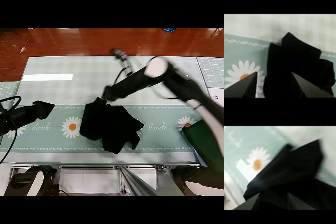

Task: Fold the shirts.

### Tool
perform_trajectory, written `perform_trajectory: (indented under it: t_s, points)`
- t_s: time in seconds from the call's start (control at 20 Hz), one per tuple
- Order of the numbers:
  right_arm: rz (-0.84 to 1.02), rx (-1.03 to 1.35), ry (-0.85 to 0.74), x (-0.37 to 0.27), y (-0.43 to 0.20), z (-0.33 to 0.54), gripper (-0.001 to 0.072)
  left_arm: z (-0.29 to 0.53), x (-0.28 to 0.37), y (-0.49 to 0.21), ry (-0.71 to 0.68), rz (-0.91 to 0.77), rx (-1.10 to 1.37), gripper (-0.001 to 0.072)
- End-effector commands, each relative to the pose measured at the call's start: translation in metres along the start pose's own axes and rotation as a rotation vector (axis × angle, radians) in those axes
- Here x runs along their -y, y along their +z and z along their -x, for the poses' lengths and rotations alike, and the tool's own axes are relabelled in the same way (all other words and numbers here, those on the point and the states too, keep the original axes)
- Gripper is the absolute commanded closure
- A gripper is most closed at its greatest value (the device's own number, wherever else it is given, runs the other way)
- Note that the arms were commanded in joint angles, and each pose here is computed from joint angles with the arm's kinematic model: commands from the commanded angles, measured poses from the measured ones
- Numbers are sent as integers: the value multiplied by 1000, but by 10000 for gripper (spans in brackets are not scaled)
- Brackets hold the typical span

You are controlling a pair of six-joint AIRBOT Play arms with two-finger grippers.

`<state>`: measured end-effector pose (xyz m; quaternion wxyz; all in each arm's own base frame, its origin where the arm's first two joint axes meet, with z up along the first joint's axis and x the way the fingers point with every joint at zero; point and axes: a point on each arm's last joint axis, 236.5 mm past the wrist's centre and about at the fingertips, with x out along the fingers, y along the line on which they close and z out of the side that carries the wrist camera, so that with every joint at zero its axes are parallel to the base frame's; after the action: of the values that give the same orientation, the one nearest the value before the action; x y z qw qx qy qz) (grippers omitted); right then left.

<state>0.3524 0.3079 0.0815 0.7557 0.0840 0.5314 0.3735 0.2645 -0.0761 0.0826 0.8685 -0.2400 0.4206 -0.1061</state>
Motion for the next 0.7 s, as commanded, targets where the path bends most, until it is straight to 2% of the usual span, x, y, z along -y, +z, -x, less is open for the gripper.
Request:
perform_trajectory:
  t_s: [0.0, 0.05, 0.15, 0.35, 0.65]
  points:
    - [-133, 70, -359, 123, -7, 106, 303, -30, -21, -30, 21, 94, -181, 202]
    - [-203, 82, -448, 155, -25, 134, 303, -44, -21, -46, -6, 133, -249, 202]
    - [-364, 105, -511, 196, -78, 159, 303, -72, -8, -82, -130, 165, -380, 202]
    - [-552, 94, -418, 198, -181, 123, 303, -106, 25, -126, -330, 150, -547, 201]
    - [-717, 25, -210, 160, -249, 57, 304, -162, 32, -153, -235, 8, -549, 201]
